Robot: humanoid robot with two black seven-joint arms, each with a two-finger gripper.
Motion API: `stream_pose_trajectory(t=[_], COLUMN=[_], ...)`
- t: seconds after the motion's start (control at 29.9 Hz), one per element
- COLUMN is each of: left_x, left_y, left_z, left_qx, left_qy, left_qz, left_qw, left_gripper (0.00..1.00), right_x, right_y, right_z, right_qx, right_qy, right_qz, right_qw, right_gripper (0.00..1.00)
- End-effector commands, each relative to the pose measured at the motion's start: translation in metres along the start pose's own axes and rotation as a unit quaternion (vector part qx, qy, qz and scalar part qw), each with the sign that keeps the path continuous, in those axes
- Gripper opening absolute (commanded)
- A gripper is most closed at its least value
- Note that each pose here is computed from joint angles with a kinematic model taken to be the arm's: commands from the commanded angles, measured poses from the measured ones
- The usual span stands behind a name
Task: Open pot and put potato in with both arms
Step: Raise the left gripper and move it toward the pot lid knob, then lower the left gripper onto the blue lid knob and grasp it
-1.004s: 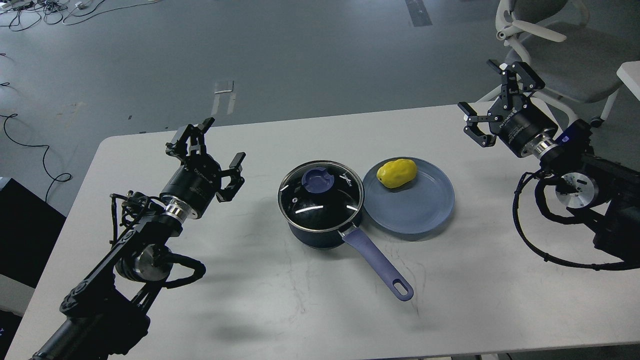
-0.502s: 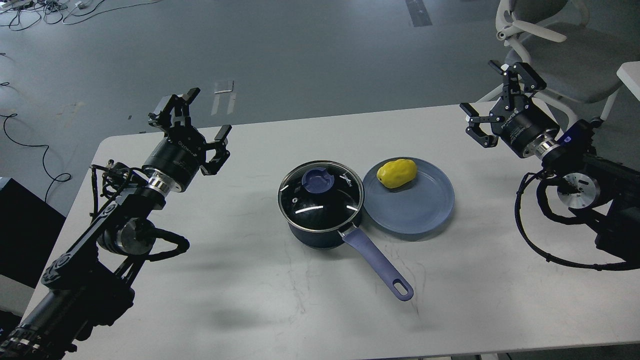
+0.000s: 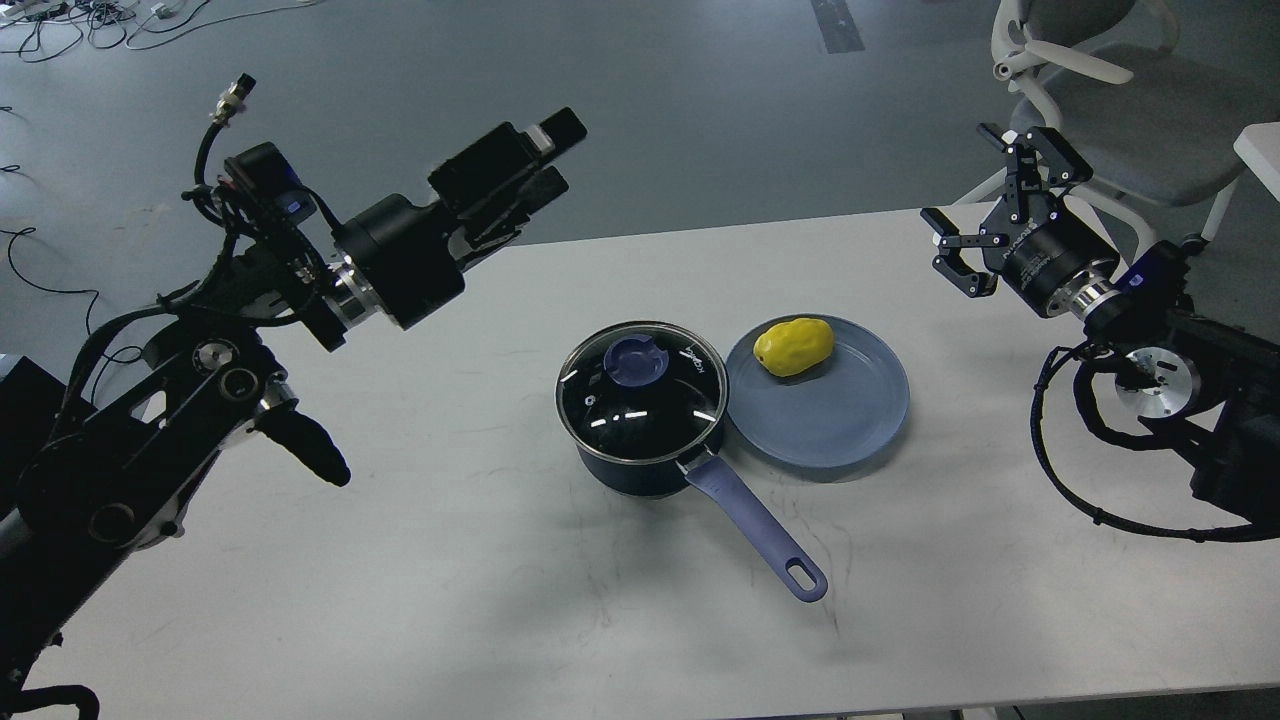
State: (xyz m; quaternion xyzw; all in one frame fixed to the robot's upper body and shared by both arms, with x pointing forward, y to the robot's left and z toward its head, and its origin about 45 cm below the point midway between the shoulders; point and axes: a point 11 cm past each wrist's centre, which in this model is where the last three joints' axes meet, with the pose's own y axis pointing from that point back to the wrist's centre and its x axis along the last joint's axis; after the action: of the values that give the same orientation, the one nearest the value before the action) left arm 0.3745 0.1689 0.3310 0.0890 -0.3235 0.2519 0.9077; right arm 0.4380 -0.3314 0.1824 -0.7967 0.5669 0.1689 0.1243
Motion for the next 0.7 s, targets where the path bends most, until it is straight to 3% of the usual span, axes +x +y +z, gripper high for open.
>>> stream_pose_trajectory(t=[0.0, 0.27, 0.67], left_x=[-0.023, -0.058, -0.093], left_y=[-0.017, -0.036, -0.038], left_z=[0.006, -0.047, -0.096], left_qx=[0.022, 0.102, 0.143], left_qy=[-0.134, -0.282, -0.319], left_qz=[-0.084, -0.185, -0.25], left_qw=[0.987, 0.936, 0.903], left_gripper=[0.98, 0.98, 0.98], right_x=[-0.001, 0.0, 0.0], right_y=[0.0, 0.0, 0.001], right_z=[0.001, 0.0, 0.002], right_qx=[-0.001, -0.001, -0.006], right_qy=[0.0, 0.001, 0.004], right_qz=[-0.001, 0.0, -0.001], right_qw=[1.0, 1.0, 1.0], right_gripper=[1.0, 1.0, 1.0])
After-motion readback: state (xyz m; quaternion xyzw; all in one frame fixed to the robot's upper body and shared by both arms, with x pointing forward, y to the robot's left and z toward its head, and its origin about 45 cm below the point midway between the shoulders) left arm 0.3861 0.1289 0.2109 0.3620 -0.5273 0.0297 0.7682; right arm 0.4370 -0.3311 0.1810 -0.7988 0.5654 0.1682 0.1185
